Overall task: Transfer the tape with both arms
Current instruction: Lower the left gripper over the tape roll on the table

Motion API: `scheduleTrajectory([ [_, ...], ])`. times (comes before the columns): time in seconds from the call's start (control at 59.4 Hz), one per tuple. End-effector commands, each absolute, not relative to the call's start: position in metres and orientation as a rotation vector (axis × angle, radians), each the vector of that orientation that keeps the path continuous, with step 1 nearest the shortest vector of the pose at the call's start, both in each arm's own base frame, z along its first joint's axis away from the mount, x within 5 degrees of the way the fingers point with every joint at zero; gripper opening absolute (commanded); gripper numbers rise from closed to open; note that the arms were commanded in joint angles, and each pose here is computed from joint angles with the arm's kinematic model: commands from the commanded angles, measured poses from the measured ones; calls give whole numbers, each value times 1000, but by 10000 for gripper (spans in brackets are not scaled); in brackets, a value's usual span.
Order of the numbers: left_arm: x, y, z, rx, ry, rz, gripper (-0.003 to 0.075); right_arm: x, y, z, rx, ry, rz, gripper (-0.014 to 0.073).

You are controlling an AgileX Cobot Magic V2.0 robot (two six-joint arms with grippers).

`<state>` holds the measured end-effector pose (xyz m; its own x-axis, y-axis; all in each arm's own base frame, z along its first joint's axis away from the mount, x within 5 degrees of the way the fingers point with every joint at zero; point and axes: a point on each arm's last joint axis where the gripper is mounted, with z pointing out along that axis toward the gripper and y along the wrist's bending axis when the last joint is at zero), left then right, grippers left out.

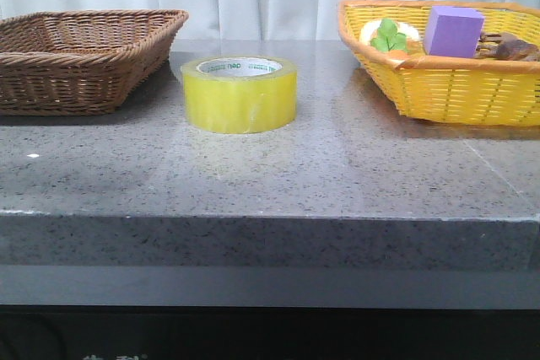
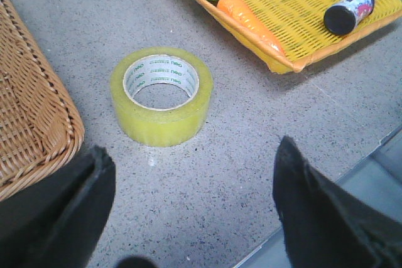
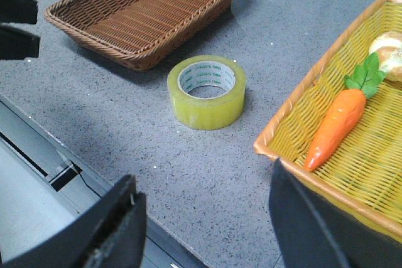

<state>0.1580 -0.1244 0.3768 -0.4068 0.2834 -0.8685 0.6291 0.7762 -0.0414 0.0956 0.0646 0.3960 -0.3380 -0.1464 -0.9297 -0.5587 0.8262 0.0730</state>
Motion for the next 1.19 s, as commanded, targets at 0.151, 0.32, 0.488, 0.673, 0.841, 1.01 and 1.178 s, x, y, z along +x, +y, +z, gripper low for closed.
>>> scheduleTrajectory([
  [0.151, 192, -153, 410, 821, 2010, -383, 524, 97, 64, 408, -492, 1818, 480, 457],
  [0.32, 226, -180, 412, 959, 2134, -322, 524, 97, 64, 408, -492, 1818, 480, 457],
  [0.488, 258, -206, 405, 1022, 2249, -303, 524, 97, 64, 408, -492, 1818, 480, 457],
  [0.673, 291, -231, 391, 1045, 2292, -301, 524, 97, 64, 408, -492, 1818, 480, 457],
  [0.841, 315, -250, 366, 1061, 2338, -300, 524, 97, 64, 408, -492, 1818, 480, 457],
  [1.01, 331, -263, 342, 1068, 2373, -304, 524, 97, 64, 408, -492, 1818, 480, 457],
  [1.178, 341, -271, 322, 1077, 2409, -309, 524, 97, 64, 408, -492, 1818, 480, 457],
])
